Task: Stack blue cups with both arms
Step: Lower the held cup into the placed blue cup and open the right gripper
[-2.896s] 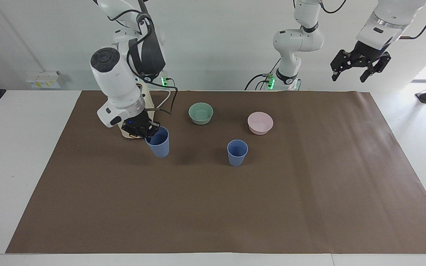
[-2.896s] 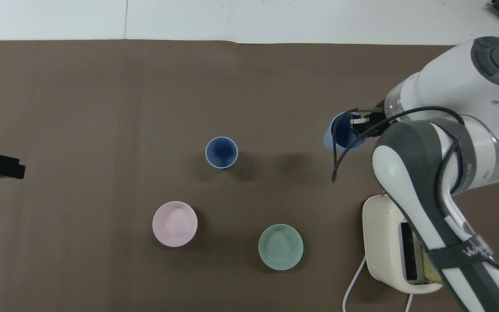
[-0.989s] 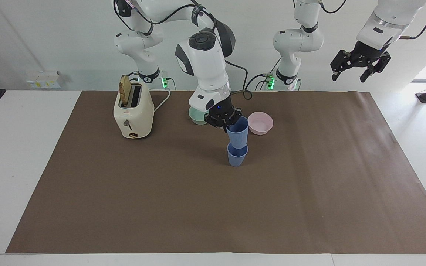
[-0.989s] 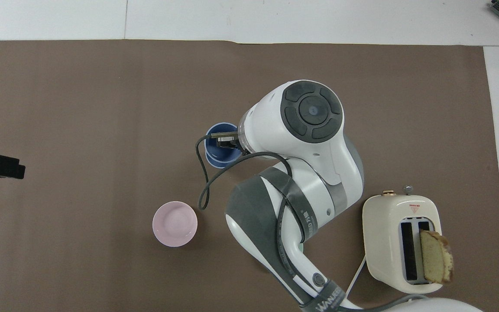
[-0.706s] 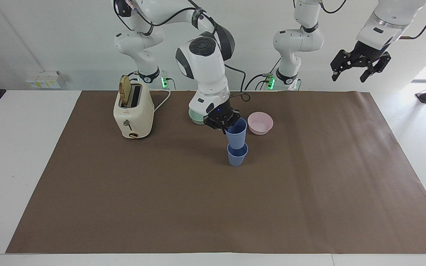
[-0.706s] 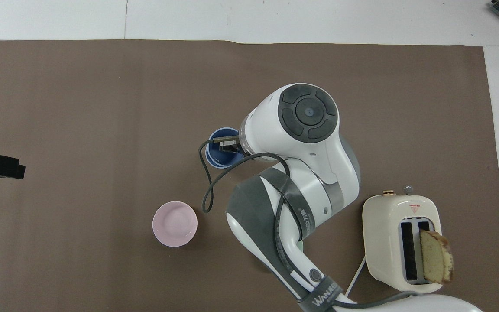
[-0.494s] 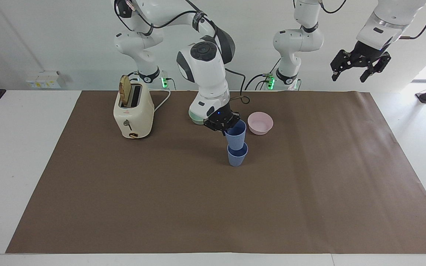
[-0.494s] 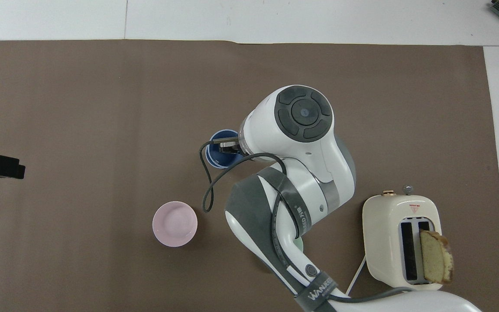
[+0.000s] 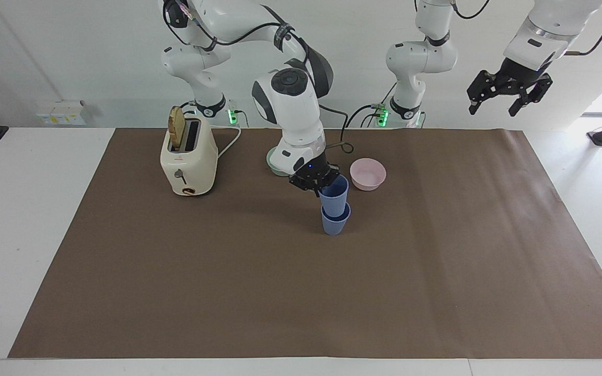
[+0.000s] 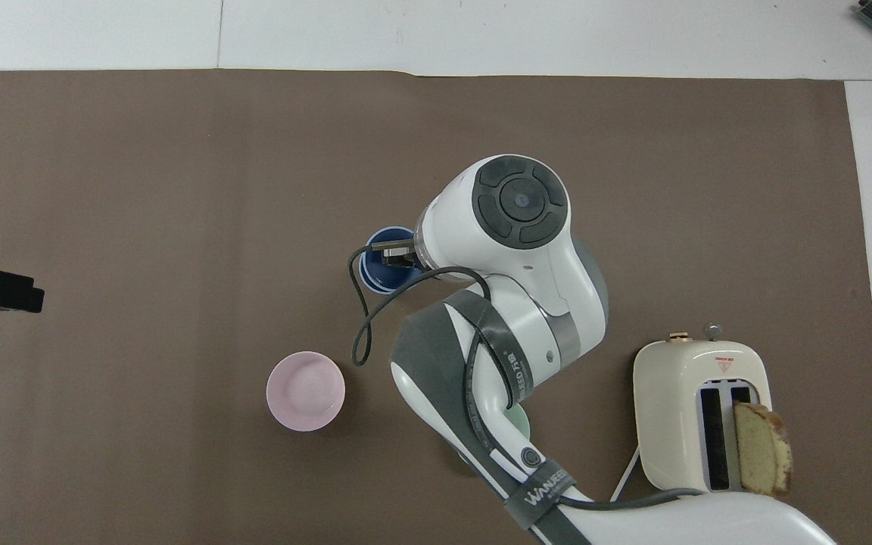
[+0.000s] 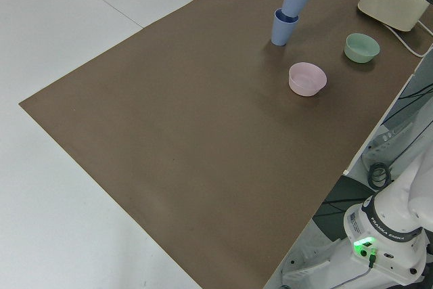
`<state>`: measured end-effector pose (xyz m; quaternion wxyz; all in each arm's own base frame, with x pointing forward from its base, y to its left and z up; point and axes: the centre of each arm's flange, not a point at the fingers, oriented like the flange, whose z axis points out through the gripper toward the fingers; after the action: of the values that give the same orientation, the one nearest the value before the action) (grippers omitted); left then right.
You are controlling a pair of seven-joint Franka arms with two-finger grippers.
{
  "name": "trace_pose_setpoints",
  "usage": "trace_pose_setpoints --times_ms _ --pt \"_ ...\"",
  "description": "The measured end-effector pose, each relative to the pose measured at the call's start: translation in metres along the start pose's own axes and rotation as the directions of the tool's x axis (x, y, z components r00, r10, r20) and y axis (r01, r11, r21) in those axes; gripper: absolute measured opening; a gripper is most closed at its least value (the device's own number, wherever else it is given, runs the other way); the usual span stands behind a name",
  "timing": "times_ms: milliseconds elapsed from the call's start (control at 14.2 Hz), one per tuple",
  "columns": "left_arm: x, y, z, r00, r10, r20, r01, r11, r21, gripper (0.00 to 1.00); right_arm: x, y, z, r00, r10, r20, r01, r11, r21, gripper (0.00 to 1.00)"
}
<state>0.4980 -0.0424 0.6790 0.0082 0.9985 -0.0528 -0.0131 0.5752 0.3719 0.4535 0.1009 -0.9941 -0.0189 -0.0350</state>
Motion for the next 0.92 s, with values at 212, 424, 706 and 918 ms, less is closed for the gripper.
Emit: trace_pose_setpoints --times_ms 212,424,706,918 --pt "0.000 0.000 0.000 1.000 0.000 0.000 0.000 1.000 0.000 1.00 0.001 0.000 0.010 1.000 0.000 0.004 0.000 1.000 -0.002 0.05" --pt "0.000 0.000 0.000 1.000 0.000 0.000 0.000 1.000 0.000 1.00 0.001 -0.002 0.022 1.000 -0.002 0.007 0.002 1.000 -0.004 0.05" --pt "0.000 0.000 0.000 1.000 0.000 0.000 0.000 1.000 0.000 1.00 -0.001 -0.006 0.035 1.000 -0.008 0.011 0.008 1.000 -0.006 0.05" --pt "0.000 0.000 0.000 1.000 0.000 0.000 0.000 1.000 0.000 1.00 -0.002 -0.005 0.036 1.000 -0.007 0.014 0.007 1.000 -0.008 0.05"
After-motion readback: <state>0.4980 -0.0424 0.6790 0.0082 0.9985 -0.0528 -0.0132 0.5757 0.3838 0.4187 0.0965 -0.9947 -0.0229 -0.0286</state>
